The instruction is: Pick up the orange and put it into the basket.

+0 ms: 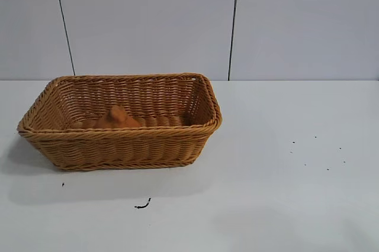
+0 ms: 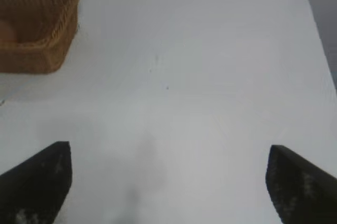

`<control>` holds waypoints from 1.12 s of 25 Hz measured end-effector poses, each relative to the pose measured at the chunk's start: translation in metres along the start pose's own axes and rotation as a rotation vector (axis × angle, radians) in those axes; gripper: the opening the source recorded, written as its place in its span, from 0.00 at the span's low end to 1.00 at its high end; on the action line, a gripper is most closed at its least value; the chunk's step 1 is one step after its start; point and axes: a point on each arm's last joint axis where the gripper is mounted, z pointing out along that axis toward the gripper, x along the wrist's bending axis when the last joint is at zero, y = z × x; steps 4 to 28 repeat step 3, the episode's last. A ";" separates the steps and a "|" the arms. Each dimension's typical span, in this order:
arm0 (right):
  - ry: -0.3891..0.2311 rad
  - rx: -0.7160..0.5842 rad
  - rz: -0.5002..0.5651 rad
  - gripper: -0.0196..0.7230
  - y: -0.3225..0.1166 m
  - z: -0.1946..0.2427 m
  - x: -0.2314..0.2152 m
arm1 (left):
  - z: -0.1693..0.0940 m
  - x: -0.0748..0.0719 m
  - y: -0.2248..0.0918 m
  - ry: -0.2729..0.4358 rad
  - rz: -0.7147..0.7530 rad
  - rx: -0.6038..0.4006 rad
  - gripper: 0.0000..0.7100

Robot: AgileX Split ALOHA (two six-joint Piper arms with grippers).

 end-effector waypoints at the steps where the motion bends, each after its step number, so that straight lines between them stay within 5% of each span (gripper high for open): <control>1: 0.000 0.000 0.000 0.96 0.000 0.000 0.000 | 0.000 0.000 0.000 0.000 0.000 0.000 0.94; 28: 0.000 0.000 0.000 0.96 0.000 0.000 0.000 | 0.000 0.000 0.000 0.000 0.000 0.000 0.94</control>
